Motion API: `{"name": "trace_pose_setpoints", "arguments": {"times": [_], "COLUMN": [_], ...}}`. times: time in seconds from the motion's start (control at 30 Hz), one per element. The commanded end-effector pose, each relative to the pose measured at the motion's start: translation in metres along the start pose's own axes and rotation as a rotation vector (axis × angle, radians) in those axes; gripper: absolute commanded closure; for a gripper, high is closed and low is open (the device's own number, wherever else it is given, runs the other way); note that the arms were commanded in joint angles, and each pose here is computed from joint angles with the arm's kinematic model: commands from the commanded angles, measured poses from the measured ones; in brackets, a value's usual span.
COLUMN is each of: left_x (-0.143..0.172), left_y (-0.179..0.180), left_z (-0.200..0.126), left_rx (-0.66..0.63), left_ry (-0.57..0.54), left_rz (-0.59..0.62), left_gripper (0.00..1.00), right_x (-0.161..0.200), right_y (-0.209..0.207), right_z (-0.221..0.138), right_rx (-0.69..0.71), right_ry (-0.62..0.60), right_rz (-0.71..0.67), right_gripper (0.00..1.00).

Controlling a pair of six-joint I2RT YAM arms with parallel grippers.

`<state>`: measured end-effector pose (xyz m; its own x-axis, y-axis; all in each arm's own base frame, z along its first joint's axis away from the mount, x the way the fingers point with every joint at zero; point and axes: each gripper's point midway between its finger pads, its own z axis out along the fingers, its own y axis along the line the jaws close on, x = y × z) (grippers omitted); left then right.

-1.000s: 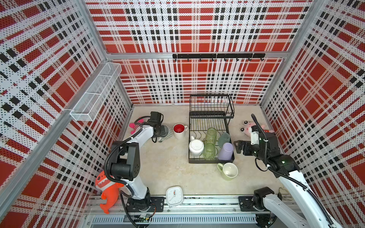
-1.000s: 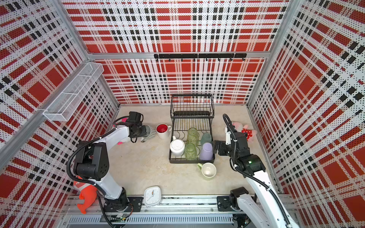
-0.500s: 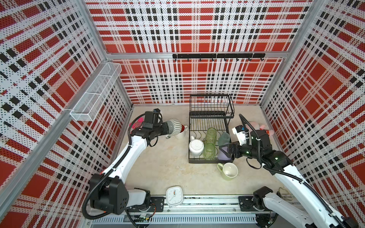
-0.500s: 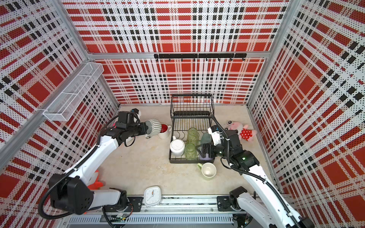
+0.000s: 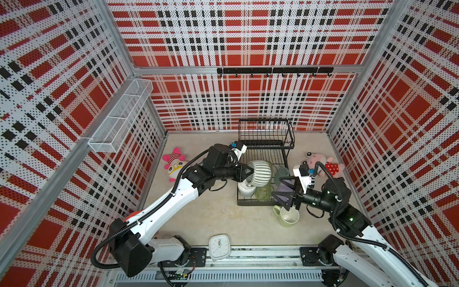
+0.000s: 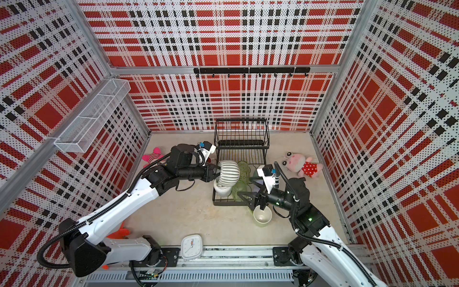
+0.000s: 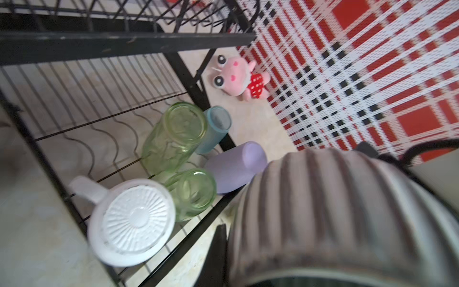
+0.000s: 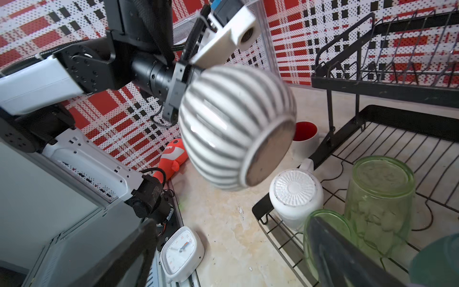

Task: Load cups into a dish rack
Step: Place the cup upside down at the dish rack.

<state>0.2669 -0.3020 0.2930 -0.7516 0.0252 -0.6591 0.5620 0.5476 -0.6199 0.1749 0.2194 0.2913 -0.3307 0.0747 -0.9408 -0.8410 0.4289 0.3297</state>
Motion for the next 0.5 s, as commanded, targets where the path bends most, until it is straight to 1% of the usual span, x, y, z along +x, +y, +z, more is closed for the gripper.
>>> {"name": "trace_pose_setpoints", "arguments": {"times": [0.0, 0.07, 0.17, 0.23, 0.33, 0.37, 0.47], "left_x": [-0.040, -0.041, -0.037, -0.035, -0.033, -0.033, -0.036], "left_y": [-0.068, -0.081, -0.106, -0.120, -0.137, -0.140, -0.146], "left_z": [-0.025, -0.028, -0.030, -0.032, -0.037, -0.039, -0.044], "left_rx": [0.271, 0.312, 0.390, 0.445, 0.534, 0.558, 0.575], "left_ry": [-0.144, -0.151, -0.153, -0.157, -0.168, -0.170, -0.186], "left_rz": [0.035, 0.037, 0.057, 0.061, 0.065, 0.056, 0.043], "left_gripper": [1.00, 1.00, 1.00, 1.00, 1.00, 1.00, 1.00], "right_x": [-0.033, -0.034, -0.037, -0.040, -0.048, -0.051, -0.057], "right_y": [0.025, 0.027, 0.030, 0.032, 0.033, 0.032, 0.035], "right_z": [-0.017, -0.021, -0.016, -0.010, -0.003, -0.001, 0.002], "right_rx": [-0.072, -0.069, -0.105, -0.141, -0.170, -0.174, -0.203], "right_ry": [-0.229, -0.256, -0.257, -0.263, -0.286, -0.286, -0.299], "right_rz": [-0.214, -0.276, -0.282, -0.251, -0.218, -0.207, -0.202], "right_gripper": [0.02, 0.03, 0.08, 0.15, 0.30, 0.31, 0.32]}}
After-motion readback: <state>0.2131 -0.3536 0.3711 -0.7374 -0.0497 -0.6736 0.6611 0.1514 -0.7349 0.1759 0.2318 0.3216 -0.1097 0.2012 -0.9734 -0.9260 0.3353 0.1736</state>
